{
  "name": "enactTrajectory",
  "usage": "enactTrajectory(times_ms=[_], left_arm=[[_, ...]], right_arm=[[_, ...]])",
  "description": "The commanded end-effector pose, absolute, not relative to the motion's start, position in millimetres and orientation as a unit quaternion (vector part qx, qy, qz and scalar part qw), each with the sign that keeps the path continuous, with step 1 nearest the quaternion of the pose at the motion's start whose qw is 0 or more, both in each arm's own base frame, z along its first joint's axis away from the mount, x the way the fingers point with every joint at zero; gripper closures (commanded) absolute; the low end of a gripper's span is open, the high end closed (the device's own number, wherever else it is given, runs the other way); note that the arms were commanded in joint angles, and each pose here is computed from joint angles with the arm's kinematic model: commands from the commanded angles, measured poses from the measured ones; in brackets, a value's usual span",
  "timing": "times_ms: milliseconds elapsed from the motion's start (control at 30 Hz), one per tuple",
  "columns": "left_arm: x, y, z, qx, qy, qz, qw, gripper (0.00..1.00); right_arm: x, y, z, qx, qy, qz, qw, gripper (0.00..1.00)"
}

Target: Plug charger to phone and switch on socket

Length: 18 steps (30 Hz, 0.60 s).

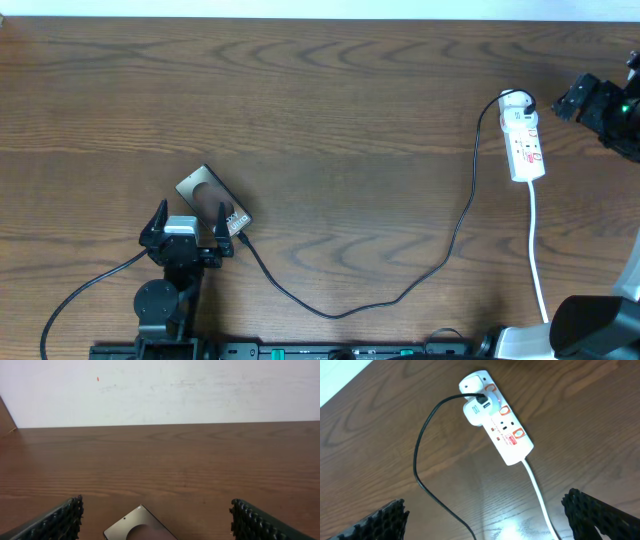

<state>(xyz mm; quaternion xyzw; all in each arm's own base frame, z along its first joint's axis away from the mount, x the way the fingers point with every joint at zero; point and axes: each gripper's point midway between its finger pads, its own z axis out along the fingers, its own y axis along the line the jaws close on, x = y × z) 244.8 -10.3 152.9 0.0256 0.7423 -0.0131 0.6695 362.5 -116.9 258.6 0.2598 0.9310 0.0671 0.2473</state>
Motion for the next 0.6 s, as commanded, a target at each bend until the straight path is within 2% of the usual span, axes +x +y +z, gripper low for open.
enactTrajectory(times_ms=[0,233,567], left_arm=[[243.8,-11.3,137.6,0.028,0.758,-0.014,0.651,0.08],[243.8,-11.3,137.6,0.028,0.758,-0.014,0.651,0.08],[243.8,-11.3,137.6,0.028,0.758,-0.014,0.651,0.08]], right_arm=[[364.1,-117.5,266.4,0.255,0.928,0.057,0.264,0.01],[387.6,-99.3,288.3,0.205,0.901,0.042,0.38,0.01],[369.0,-54.6,282.5,0.112,0.832,0.038,0.542,0.01]])
